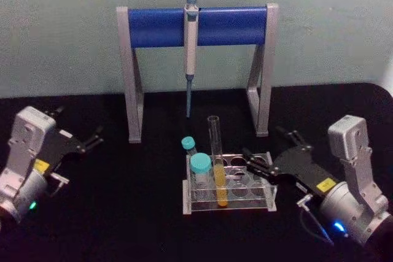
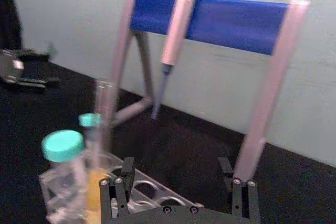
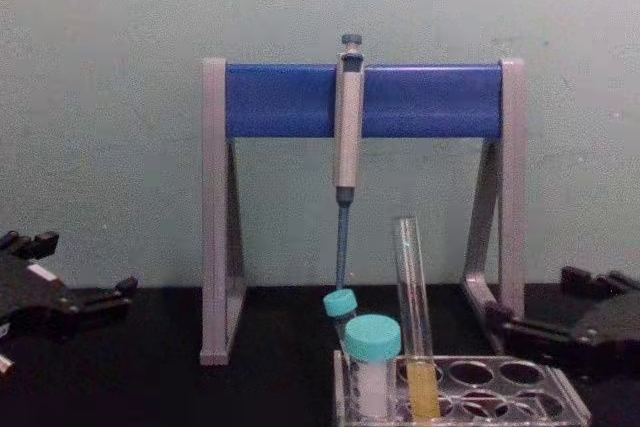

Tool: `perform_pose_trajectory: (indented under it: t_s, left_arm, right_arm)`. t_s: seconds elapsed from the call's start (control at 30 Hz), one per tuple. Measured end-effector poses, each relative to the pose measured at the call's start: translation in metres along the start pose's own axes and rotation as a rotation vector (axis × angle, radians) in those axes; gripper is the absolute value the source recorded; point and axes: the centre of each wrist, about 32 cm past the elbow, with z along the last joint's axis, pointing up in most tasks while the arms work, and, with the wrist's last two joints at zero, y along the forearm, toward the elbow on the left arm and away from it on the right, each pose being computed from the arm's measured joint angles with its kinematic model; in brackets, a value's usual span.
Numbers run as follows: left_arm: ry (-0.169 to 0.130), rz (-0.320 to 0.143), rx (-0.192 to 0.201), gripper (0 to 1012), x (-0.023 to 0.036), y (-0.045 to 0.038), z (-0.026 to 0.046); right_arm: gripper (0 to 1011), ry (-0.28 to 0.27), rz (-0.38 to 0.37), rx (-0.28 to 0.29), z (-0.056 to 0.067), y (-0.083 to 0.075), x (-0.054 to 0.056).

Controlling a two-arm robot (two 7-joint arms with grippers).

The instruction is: Pick up the test tube from the test tube rack, shake it, then place it back into the test tube rack.

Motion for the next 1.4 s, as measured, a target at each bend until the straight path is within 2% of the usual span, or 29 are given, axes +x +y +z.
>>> perform_pose_trajectory:
  t_s: [0.17,0.5,0.83,1.17,1.4]
  left_arm:
    - [0.000,0.000,0.000,1001,0.0000,0.0000,0.0000]
    - [0.000,0.000,0.000,1001,0.0000,0.0000,0.0000]
    - [0.000,0.000,0.000,1001,0.0000,0.0000,0.0000]
    - [0.000,0.000,0.000,1001,0.0000,0.0000,0.0000]
    - [0.000,0.000,0.000,1002,0.0000,0.0000,0.0000]
  right_arm:
    - [1000,0.040,0.067,0.020,0.006,0.005,-0.008]
    - [1000,0.091,0.157,0.033,0.013,0.014,-0.015]
    - [1000,0.128,0.180,0.016,0.016,0.032,-0.015]
    - [1000,0.120,0.190,0.002,0.022,0.044,-0.012]
    - [1000,0.134,0.197,-0.015,0.025,0.050,-0.012]
